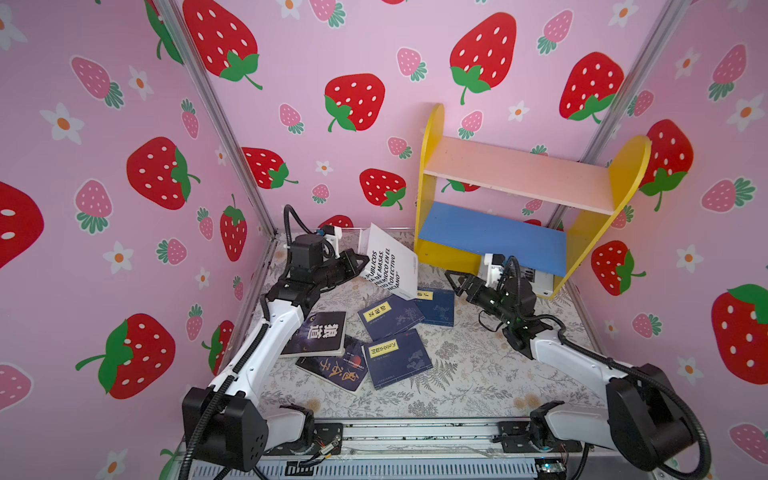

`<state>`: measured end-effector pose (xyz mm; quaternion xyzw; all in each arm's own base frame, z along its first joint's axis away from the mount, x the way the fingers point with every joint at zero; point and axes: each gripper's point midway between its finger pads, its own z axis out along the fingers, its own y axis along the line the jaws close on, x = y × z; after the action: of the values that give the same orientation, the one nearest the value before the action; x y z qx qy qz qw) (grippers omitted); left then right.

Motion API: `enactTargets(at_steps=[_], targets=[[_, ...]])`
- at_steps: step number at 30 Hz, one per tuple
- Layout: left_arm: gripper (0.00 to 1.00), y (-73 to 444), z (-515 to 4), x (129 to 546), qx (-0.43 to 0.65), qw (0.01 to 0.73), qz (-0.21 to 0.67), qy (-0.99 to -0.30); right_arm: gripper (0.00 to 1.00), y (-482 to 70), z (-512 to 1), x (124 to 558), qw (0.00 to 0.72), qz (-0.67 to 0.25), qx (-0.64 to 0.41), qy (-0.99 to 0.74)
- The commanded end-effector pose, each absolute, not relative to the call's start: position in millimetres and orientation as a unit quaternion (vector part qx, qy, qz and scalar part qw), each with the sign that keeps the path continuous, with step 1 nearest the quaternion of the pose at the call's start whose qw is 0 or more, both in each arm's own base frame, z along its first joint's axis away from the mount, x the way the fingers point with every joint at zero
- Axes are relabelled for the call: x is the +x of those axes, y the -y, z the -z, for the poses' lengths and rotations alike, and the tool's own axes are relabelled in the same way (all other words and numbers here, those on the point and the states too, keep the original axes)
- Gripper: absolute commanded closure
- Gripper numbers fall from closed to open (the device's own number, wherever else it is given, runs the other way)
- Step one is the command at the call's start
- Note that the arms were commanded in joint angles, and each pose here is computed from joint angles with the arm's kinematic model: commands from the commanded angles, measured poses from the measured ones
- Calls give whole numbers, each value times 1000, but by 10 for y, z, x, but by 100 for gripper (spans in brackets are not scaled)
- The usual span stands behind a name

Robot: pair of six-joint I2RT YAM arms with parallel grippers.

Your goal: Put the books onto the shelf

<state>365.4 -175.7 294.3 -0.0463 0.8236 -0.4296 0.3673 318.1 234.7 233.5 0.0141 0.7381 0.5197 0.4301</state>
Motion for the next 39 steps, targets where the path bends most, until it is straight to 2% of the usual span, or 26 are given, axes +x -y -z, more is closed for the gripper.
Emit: enactTargets(at_steps=[1,6,10,13,20,25,29,30,33,35,39], targets=[[100,2090,-3362,3503,-8,374,474,-797,0,-2293,-2462,2916,405,-569,-10,-715],[100,2466,-3444,3392,23,355,497,-791,0,-2068,-2230,2791,371,-574,14,-730],[100,2745,-3242,3347,30,334,506,-794,0,-1746,-2058,2749,396,-535,49,-745],[100,2934,-2967,3351,21,309,513,-801,0,-1617,-1904,2716,405,-485,52,-774],[100,3375,-2222,3379,16,248,500,-830,0,-1487,-1354,2709,376,-434,89,-814],[100,3376,-1774,3384,1,224,472,-853,0,-1366,-835,2702,338,-377,117,-854],[100,3340,-1437,3326,-6,198,451,-871,1,-1294,-623,2671,323,-346,124,-872],[96,3332,-1340,3308,-8,189,444,-876,1,-1286,-594,2667,322,-342,124,-874],[66,3304,-1146,3282,-10,176,430,-886,2,-1262,-540,2667,320,-332,124,-879],[52,3271,-1041,3273,-5,172,416,-893,2,-1234,-501,2664,320,-323,127,-882],[43,3201,-859,3262,2,161,390,-907,3,-1207,-444,2661,316,-312,129,-887]])
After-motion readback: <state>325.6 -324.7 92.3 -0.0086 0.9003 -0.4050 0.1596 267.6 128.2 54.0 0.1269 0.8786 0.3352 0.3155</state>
